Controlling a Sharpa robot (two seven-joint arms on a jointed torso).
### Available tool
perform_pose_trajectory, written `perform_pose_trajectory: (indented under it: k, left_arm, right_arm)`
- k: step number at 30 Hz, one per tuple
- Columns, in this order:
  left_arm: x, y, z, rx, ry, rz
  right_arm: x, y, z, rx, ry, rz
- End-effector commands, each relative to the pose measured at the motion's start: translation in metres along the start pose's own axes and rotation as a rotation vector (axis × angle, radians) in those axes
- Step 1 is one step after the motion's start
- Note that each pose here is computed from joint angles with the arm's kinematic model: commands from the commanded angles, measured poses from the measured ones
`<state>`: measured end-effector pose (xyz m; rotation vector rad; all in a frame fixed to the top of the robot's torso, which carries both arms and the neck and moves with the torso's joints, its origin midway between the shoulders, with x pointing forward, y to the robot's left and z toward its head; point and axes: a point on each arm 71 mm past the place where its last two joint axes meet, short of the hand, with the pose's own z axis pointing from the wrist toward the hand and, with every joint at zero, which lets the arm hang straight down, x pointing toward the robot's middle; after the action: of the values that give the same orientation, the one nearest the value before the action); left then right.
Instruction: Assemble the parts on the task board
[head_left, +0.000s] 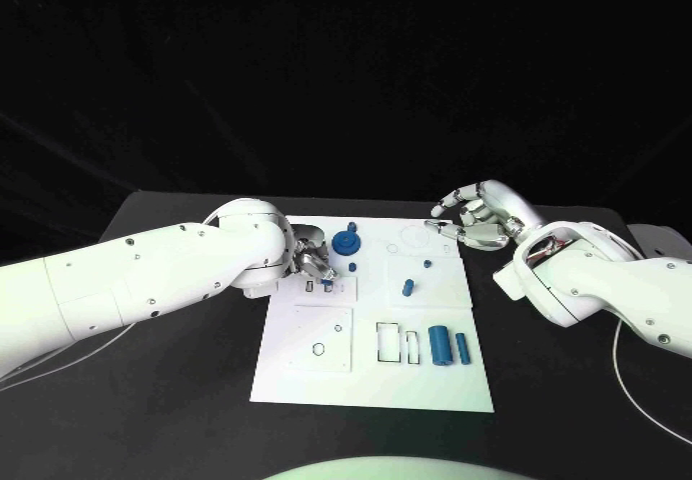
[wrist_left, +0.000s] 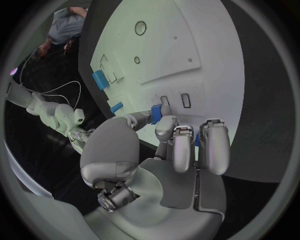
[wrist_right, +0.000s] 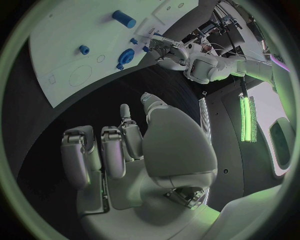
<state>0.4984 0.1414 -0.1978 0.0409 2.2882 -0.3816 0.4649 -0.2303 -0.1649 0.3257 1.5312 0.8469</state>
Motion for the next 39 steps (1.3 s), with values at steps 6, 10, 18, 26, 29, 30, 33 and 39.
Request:
perform_pose_trajectory:
  k: [6, 10, 18, 26, 29, 30, 33, 39]
  left_arm:
    - [0.0021, -0.0025, 0.0053, -0.008, 0.038, 0.017]
    - [0.0025, -0.0032, 0.0073, -0.012, 0.041, 0.021]
    - [0.0041, -0.0042, 0.0092, -0.016, 0.052, 0.037]
    - [0.0049, -0.0046, 0.0095, -0.019, 0.053, 0.055]
    - [0.0051, -0.0044, 0.0093, -0.020, 0.056, 0.059]
    - [0.0052, -0.0042, 0.0093, -0.020, 0.056, 0.061]
    - [0.0055, -0.0038, 0.0090, -0.021, 0.059, 0.065]
    - [0.0055, -0.0028, 0.0086, -0.023, 0.059, 0.069]
  right_arm:
    - [0.0012, 0.0010, 0.0001, -0.011, 0.006, -0.009]
    - [0.0014, 0.0011, 0.0003, -0.012, 0.007, -0.009]
    - [0.0018, 0.0013, 0.0003, -0.013, 0.008, -0.009]
    - [0.0020, 0.0013, 0.0003, -0.013, 0.009, -0.008]
    - [0.0020, 0.0013, 0.0003, -0.013, 0.009, -0.009]
    - [0.0019, 0.0012, 0.0002, -0.013, 0.009, -0.009]
    - [0.0019, 0.0011, 0.0002, -0.012, 0.009, -0.009]
    - [0.0018, 0.0011, 0.0002, -0.012, 0.008, -0.009]
